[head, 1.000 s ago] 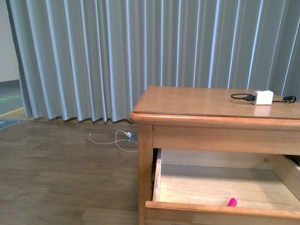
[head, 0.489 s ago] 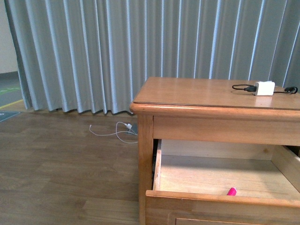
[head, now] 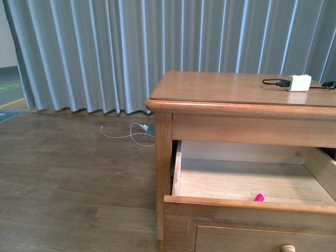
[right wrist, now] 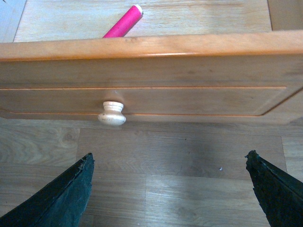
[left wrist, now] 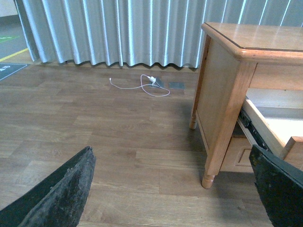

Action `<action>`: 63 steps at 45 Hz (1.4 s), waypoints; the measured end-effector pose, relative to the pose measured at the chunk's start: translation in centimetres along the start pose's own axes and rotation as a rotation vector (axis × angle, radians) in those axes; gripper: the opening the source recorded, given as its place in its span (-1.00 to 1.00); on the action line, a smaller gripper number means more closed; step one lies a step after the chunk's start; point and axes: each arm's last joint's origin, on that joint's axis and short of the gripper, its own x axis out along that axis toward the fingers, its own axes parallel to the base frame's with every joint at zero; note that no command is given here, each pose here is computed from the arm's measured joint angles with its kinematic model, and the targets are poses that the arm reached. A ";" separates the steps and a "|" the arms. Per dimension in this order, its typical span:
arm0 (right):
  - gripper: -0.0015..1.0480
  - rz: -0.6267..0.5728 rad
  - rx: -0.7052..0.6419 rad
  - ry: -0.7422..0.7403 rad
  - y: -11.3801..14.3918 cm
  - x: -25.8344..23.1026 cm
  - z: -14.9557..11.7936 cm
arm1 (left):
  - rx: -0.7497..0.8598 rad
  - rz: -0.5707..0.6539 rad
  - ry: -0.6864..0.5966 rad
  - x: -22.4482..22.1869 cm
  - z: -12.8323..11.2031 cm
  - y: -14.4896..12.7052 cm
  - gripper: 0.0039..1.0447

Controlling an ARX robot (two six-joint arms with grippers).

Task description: Place pink marker in drawer with both arms

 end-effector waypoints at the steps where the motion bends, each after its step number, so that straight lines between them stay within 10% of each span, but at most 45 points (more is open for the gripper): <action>1: 0.83 0.000 -0.002 0.002 0.1 0.2 0.1 | 0.000 0.000 0.000 0.0 0.0 0.0 0.89; 63: 0.83 -0.138 -0.036 -0.378 4.0 19.8 9.7 | 0.000 0.000 0.000 0.0 0.0 0.0 0.89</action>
